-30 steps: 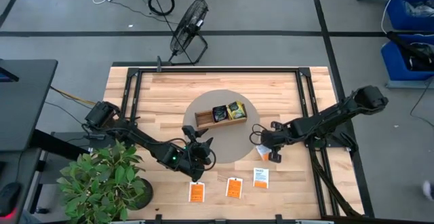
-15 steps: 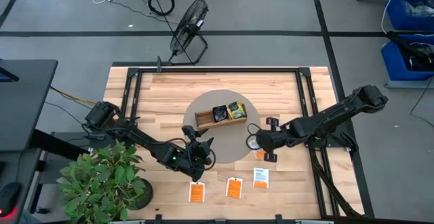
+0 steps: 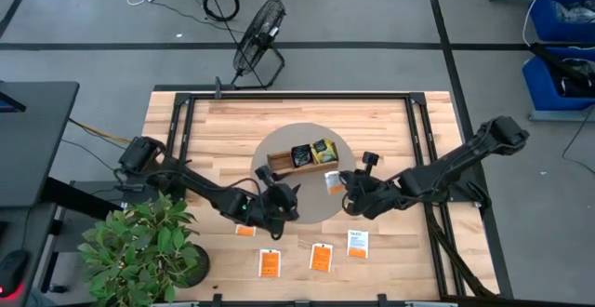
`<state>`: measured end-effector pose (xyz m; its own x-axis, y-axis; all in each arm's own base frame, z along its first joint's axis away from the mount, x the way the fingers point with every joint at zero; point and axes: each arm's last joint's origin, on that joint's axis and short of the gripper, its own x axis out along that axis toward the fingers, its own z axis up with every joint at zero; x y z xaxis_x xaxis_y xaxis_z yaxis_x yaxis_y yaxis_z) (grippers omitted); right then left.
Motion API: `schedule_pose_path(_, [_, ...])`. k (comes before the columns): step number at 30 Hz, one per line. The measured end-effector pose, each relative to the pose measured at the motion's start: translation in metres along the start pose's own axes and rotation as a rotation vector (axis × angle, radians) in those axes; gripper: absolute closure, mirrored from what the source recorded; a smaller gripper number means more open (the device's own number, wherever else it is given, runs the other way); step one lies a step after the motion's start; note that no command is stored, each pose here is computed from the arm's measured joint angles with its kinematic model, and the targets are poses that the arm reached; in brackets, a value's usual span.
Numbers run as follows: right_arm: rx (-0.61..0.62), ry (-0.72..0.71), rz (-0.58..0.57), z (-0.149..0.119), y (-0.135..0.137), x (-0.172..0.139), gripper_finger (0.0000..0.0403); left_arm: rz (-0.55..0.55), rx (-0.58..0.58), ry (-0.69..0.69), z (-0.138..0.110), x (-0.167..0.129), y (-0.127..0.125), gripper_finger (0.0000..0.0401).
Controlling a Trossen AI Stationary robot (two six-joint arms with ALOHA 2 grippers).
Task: Pick & Place Tea
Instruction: Put the white tea bag into the left section of the wooden organizer
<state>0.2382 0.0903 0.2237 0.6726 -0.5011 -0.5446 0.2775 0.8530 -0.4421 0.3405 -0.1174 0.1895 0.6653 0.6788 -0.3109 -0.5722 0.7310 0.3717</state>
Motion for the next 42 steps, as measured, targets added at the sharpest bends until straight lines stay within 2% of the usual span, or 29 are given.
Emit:
schedule_pose_path(6, [-0.036, -0.067, -0.080, 0.004, 0.009, -0.001, 0.0403, -0.083, -0.022, -0.045, 0.015, 0.014, 0.003, 0.0177])
schedule_pose_path(11, [-0.059, -0.088, -0.132, 0.000, 0.014, -0.009, 0.0403, -0.200, -0.051, -0.107, 0.027, 0.025, 0.007, 0.0177])
schedule_pose_path(18, [-0.064, -0.158, -0.231, -0.002, 0.020, -0.022, 0.0403, -0.425, -0.184, -0.217, 0.045, 0.038, 0.014, 0.0177])
schedule_pose_path(26, [-0.063, -0.173, -0.241, -0.003, 0.022, -0.026, 0.0403, -0.553, -0.337, -0.297, 0.057, 0.046, 0.022, 0.0177])
schedule_pose_path(33, [-0.056, -0.202, -0.271, 0.001, 0.022, -0.026, 0.0403, -0.539, -0.447, -0.274, 0.058, 0.058, 0.032, 0.0177])
schedule_pose_path(38, [-0.053, -0.218, -0.265, 0.005, 0.023, -0.027, 0.0403, -0.527, -0.456, -0.287, 0.059, 0.061, 0.035, 0.0178])
schedule_pose_path(42, [-0.057, -0.228, -0.252, 0.008, 0.024, -0.027, 0.0403, -0.537, -0.460, -0.317, 0.062, 0.061, 0.037, 0.0195])
